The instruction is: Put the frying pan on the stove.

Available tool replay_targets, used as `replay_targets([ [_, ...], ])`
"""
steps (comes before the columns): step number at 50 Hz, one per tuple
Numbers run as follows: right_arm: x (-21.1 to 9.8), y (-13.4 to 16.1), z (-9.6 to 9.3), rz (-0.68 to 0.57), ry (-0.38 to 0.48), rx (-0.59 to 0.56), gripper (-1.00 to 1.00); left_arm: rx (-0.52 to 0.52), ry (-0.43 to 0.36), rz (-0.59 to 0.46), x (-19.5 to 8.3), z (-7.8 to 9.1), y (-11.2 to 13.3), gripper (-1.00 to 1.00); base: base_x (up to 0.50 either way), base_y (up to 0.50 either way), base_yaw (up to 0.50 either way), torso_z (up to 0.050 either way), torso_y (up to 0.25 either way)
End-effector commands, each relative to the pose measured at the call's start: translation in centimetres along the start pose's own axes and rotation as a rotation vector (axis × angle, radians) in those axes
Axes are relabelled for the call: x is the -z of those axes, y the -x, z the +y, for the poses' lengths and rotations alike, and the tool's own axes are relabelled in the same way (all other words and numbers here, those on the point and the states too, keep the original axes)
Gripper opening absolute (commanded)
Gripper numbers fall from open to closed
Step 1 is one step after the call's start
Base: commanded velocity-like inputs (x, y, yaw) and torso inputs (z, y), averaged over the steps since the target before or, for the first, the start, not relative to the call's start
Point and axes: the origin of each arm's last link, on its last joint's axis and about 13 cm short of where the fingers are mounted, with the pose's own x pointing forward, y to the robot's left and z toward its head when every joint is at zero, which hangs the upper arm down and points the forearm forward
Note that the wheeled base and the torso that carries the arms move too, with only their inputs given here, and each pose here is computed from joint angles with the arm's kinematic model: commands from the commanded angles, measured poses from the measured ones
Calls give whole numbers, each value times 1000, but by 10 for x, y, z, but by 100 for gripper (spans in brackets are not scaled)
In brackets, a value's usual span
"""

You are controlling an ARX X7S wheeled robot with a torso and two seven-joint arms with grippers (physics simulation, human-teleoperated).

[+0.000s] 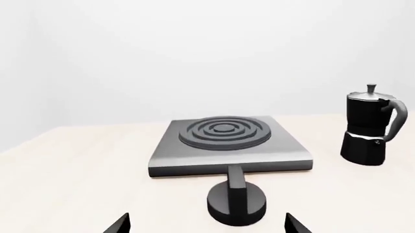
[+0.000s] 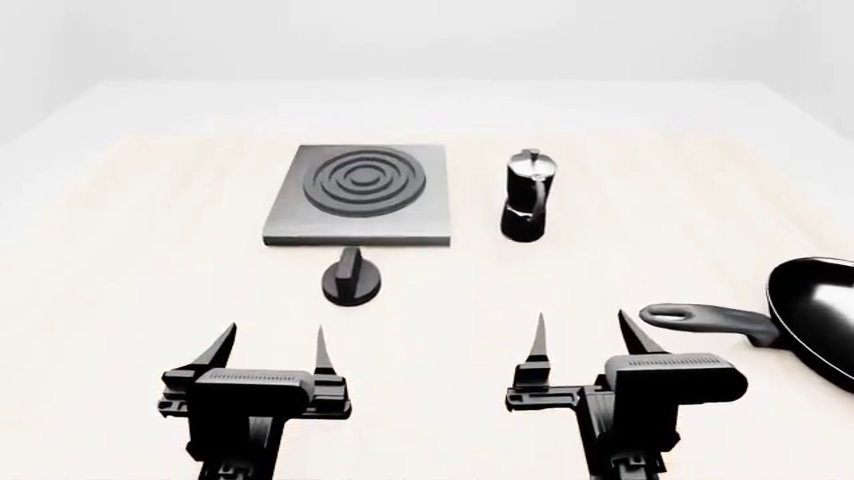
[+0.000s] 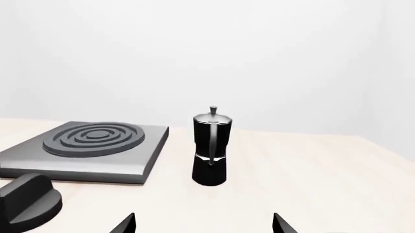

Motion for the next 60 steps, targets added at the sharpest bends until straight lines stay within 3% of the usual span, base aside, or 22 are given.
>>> replay_targets([
  [1,2,1,0,0,-8,-2,100,1,-7,0,0,0,2,100,285,0,0,0,0],
  [43,1,-4,0,3,-9,6,100,7,-16,4,1,-1,4,100,287,0,0,0,0],
  [50,-14,-5,-2,-1,-34,56,100,15,-7,4,3,-1,5,100,116,0,0,0,2],
  [53,-31,-4,-9,-15,-67,159,100,19,-1,6,5,-1,4,100,0,0,0,0,0],
  [60,-36,1,-15,2,-114,250,100,24,2,10,7,-2,2,100,0,0,0,0,0],
])
